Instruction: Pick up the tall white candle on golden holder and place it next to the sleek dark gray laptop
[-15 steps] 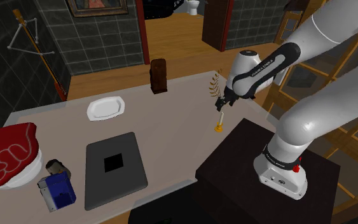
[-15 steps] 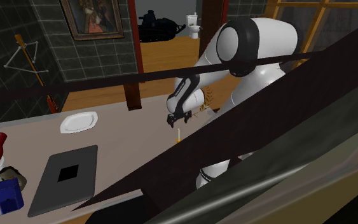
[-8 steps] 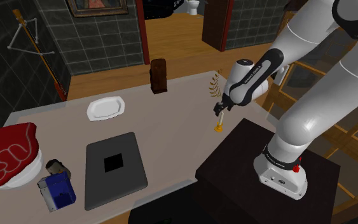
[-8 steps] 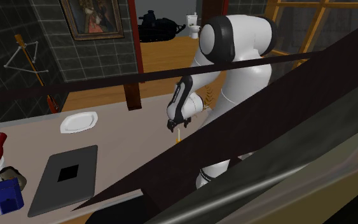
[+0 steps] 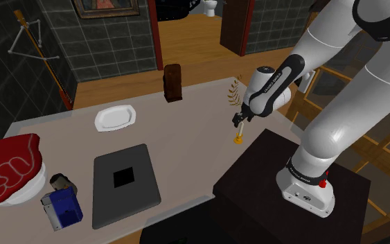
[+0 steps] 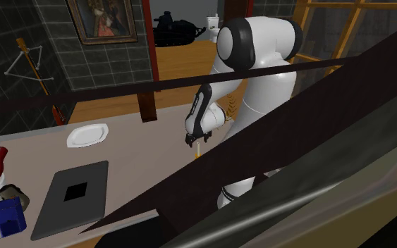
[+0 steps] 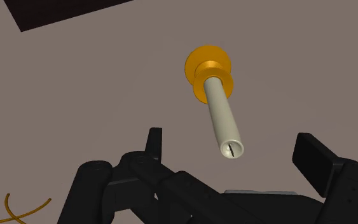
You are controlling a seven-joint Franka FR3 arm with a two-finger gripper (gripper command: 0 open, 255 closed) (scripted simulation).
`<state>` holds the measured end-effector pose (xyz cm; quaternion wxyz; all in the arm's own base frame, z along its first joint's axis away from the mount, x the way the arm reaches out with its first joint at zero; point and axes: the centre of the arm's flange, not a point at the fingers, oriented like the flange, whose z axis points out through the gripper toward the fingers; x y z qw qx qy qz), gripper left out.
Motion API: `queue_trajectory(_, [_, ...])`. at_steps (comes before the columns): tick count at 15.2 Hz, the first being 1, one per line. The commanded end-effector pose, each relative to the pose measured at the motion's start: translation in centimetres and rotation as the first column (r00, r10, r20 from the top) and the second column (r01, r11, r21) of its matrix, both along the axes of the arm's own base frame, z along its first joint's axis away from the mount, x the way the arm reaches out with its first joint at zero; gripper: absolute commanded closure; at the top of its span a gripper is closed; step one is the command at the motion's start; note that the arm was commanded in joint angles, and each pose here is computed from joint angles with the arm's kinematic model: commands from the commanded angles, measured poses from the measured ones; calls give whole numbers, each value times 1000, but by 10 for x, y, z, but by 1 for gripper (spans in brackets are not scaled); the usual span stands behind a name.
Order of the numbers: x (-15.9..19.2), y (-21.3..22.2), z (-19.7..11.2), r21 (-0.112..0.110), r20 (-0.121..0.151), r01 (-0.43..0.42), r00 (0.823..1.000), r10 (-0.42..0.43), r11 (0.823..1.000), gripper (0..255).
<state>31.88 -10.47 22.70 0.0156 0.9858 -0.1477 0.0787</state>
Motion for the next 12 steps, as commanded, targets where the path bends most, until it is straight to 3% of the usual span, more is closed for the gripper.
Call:
queue_trajectory(1, [0,0,0,0,0,0,1000,0,1000,0])
queue_trajectory(2, [0,0,0,0,0,0,1000,0,1000,255])
queue_trajectory(12, [0,0,5,0,0,0,1000,0,1000,255])
